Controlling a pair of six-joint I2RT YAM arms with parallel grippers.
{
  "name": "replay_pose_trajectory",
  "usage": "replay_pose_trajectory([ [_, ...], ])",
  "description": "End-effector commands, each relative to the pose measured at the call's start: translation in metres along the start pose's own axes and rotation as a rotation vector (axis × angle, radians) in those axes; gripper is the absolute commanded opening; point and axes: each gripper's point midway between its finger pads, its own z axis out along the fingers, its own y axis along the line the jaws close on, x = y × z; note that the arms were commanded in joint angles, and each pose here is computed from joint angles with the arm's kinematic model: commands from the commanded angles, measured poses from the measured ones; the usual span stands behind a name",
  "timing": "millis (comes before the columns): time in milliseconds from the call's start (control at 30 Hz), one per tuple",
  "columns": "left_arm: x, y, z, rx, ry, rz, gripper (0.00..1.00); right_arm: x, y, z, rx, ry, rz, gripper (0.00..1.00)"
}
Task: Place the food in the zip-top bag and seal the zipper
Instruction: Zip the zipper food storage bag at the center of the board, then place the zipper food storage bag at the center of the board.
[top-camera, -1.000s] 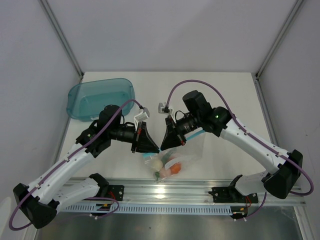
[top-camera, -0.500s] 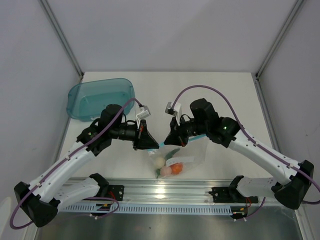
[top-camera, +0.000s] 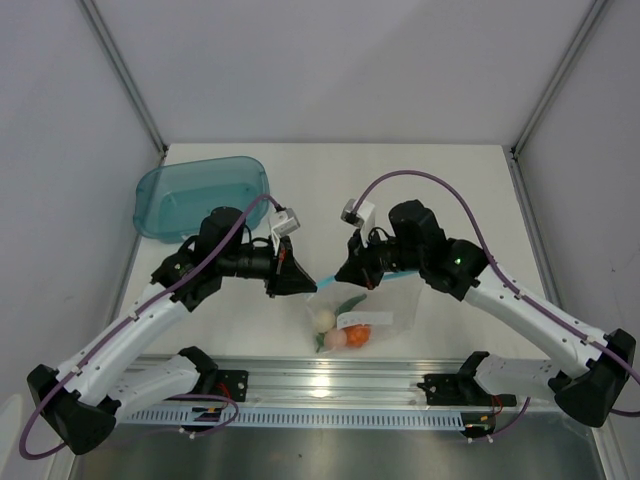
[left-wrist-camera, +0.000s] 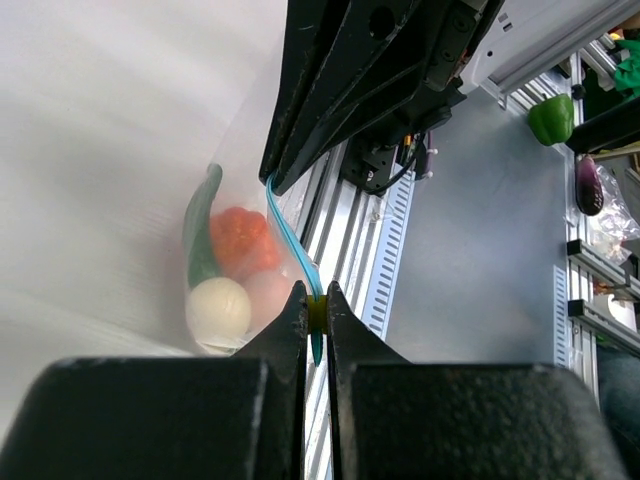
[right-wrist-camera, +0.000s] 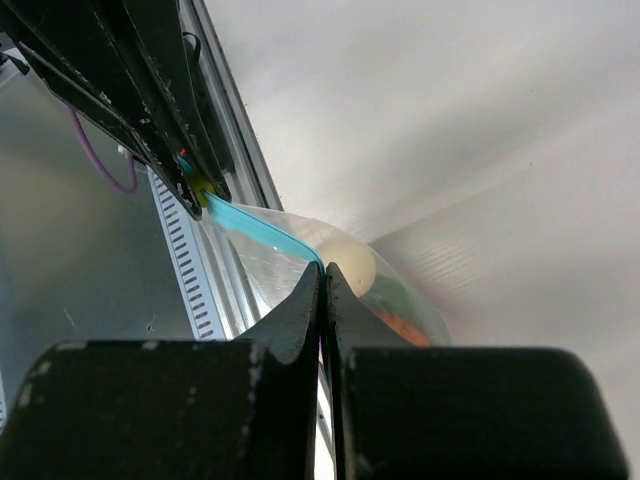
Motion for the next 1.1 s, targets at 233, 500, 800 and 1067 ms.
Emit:
replay_pose_trajectory([
  [233,-0.029,0.004,-0.016,-0.127,-0.124,0.015,1.0,-0.005,-0.029,0.005,0.129,-0.034,0.057,0.0],
  [500,-0.044,0.047,-0.05,-0.466,-0.318,0.005,1.0,-0.018,-0.087,0.009,0.292,-0.06,0.138,0.0],
  [800,-0.023,0.046,-0.05,-0.445,-0.309,0.024,0.99,-0.042,-0.219,-0.014,0.529,-0.126,0.212,0.0],
  [1067,-0.002,0.048,-0.039,-0.396,-0.283,-0.006,0.99,-0.012,-0.336,-0.015,0.765,-0.041,0.273,0.0],
])
